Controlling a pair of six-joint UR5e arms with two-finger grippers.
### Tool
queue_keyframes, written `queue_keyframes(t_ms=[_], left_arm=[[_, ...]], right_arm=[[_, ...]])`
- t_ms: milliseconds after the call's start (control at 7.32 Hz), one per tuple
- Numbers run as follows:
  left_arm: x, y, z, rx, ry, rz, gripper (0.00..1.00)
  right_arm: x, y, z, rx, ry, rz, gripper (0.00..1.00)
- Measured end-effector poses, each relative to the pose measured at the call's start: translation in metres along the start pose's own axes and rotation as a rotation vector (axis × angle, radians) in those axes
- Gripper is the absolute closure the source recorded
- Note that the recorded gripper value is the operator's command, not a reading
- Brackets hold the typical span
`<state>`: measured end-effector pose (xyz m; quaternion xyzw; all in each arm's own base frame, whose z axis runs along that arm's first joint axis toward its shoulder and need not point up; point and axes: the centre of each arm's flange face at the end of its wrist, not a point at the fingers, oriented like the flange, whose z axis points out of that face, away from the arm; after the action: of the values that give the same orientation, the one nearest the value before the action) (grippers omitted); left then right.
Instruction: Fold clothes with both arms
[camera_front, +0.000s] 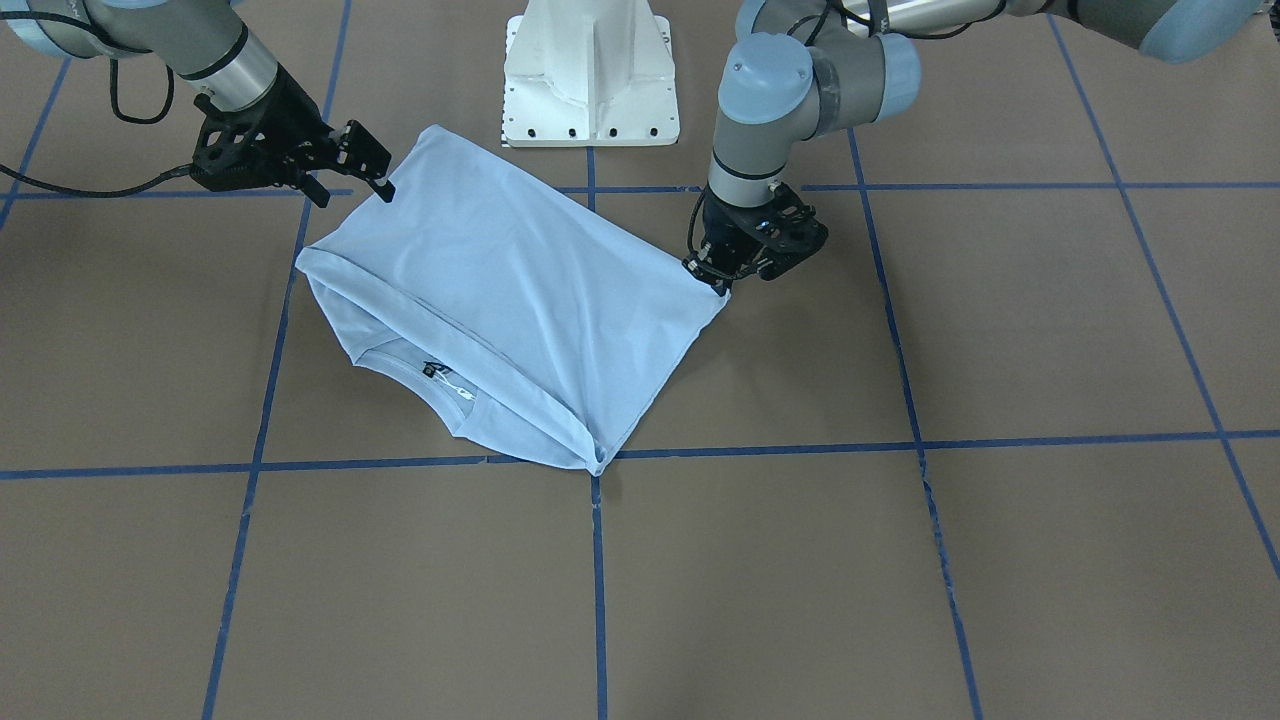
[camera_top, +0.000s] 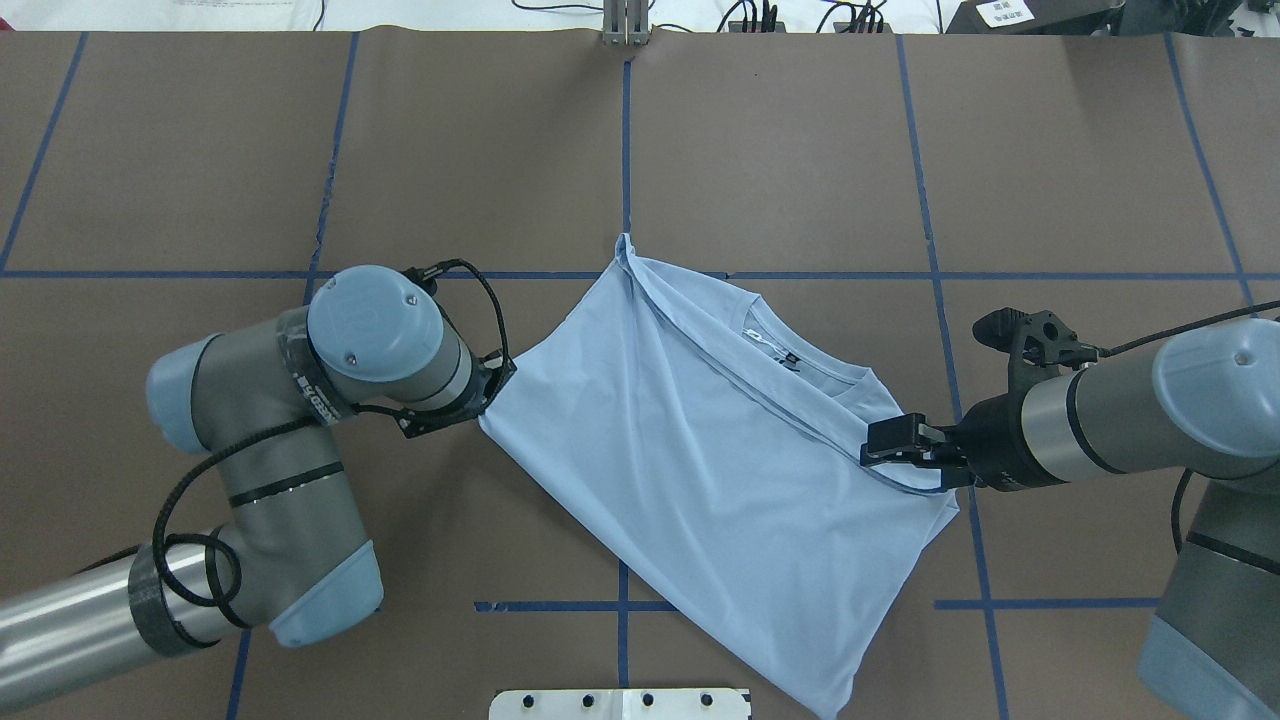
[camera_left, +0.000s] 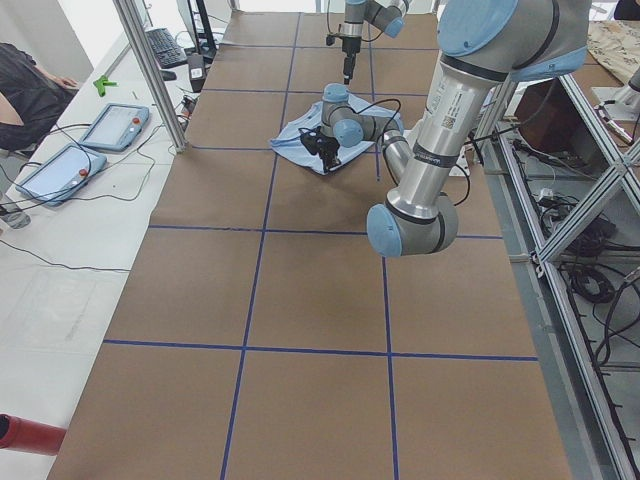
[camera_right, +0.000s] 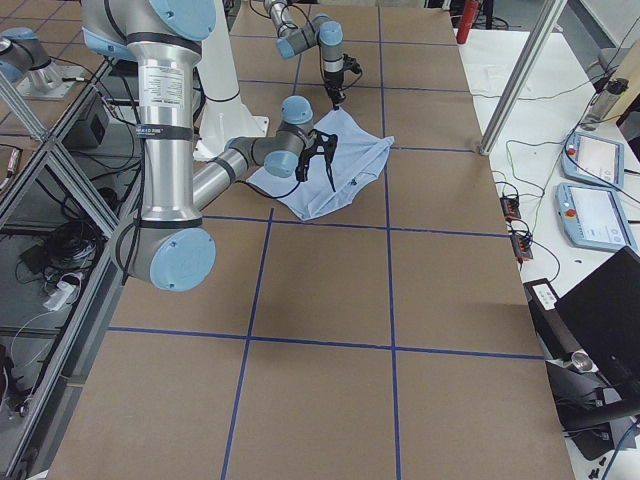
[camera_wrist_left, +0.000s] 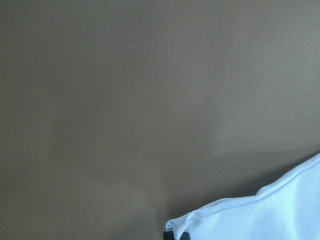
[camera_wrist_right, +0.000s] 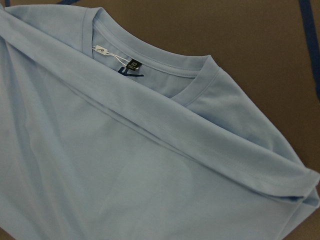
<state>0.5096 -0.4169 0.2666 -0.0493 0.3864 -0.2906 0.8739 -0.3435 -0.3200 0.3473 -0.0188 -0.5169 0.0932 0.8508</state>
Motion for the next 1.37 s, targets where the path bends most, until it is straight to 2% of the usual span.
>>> queue_keyframes(t_ms=[410, 820, 1093, 1230, 1366], left_arm=[[0.049, -0.092, 0.023, 0.164, 0.028, 0.068, 1.00], [0.113, -0.168, 0.056, 0.238, 0.120, 0.205, 1.00], [0.144, -0.190, 0.061, 0.272, 0.176, 0.274, 1.00], [0.153, -0.195, 0.065, 0.292, 0.203, 0.288, 0.78], [0.155, -0.199, 0.069, 0.304, 0.217, 0.293, 0.01]], right_arm=[[0.003, -0.006, -0.001, 0.014, 0.003, 0.008, 0.00], [0.004, -0.008, 0.000, 0.018, 0.007, 0.011, 0.00], [0.005, -0.010, 0.002, 0.024, 0.012, 0.013, 0.00], [0.005, -0.011, 0.004, 0.032, 0.014, 0.011, 0.00], [0.003, -0.013, 0.007, 0.039, 0.015, 0.010, 0.00]])
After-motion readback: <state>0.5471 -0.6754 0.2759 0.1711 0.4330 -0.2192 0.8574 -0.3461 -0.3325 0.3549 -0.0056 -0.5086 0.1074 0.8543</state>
